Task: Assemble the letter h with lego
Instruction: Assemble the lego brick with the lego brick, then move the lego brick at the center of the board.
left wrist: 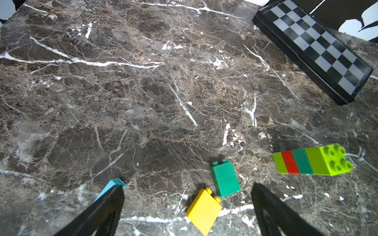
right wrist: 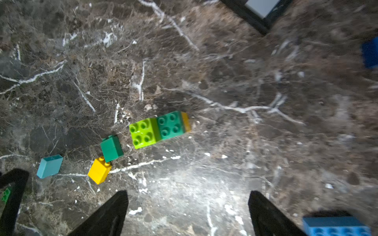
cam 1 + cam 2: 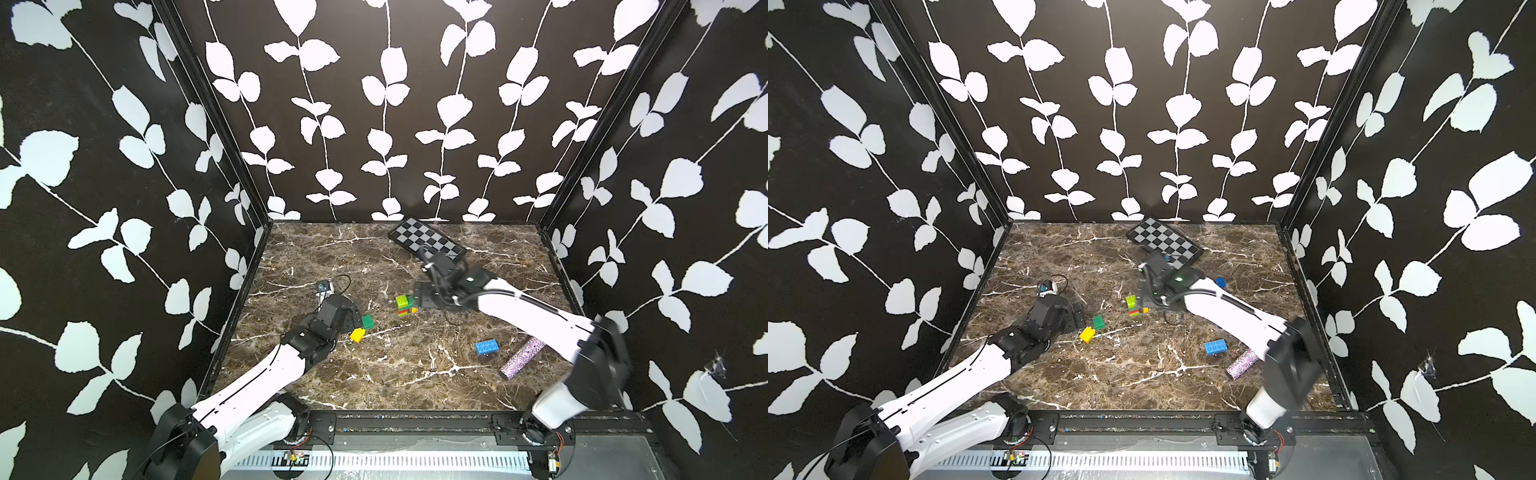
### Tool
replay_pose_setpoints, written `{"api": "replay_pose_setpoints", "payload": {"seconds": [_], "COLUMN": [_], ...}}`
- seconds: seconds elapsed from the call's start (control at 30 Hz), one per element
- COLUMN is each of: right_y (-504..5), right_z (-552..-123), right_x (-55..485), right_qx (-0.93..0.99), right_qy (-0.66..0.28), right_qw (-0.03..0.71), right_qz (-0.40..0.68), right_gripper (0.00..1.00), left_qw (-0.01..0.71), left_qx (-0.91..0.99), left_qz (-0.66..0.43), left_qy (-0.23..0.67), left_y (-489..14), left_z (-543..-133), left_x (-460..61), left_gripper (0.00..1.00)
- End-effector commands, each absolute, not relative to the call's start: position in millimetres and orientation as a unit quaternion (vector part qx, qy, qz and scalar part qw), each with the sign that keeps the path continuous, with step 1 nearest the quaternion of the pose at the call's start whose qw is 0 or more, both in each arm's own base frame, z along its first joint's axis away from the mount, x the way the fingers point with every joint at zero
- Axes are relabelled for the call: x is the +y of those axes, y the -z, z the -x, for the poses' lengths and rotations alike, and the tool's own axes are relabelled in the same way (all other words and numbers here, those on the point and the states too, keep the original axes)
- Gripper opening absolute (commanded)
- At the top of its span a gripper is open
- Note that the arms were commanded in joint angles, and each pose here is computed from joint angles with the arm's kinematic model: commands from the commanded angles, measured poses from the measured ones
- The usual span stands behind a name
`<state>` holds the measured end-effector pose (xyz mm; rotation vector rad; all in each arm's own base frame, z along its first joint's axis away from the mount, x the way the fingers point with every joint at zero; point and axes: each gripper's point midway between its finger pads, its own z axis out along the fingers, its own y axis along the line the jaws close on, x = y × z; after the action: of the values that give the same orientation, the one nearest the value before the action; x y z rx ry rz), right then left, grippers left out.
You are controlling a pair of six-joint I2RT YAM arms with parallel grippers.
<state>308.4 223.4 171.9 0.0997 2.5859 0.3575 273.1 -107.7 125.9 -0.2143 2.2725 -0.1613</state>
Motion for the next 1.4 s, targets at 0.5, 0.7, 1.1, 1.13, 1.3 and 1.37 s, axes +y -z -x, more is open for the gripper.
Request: {"api": "replay_pose_setpoints", "payload": {"seconds": [0.5,0.7,1.1,1.13,1.3,1.37], "right_y": [-78.2,-61.6,-37.1,-33.9,-28.4,-27.9], "right_z": [-429.6,-440.7,-447.2,-446.6,-445.4,-446.1], "right_x": [46.8,28.4,34.6,33.1,37.8,39.0], "right_qx": [0.982,0.982,0.991,0.991,0.993,0.993], "right_qy": [0.074,0.125,0.068,0.069,0.048,0.045], "right_qw": [0.166,0.124,0.091,0.085,0.085,0.086], "right_qz": [0.046,0.067,0.07,0.071,0.069,0.068], "right_gripper": [0.81,0.74,0.64,0.63,0.61,0.61], "left_qw": [0.437,0.437,0.431,0.431,0.43,0.43], "left_qx": [0.894,0.894,0.897,0.897,0.898,0.898], "left_qz": [0.08,0.078,0.075,0.075,0.074,0.074], "left_qy": [0.057,0.059,0.063,0.063,0.063,0.063], "left_y": [-135.5,-135.1,-131.6,-131.5,-130.9,-130.1], "left_z": [-275.8,-276.4,-277.2,-277.3,-277.6,-277.7], "left_x": [-102.4,-103.7,-107.1,-107.2,-107.9,-108.1], "left_gripper": [0.99,0.99,0.99,0.99,0.99,0.99]}}
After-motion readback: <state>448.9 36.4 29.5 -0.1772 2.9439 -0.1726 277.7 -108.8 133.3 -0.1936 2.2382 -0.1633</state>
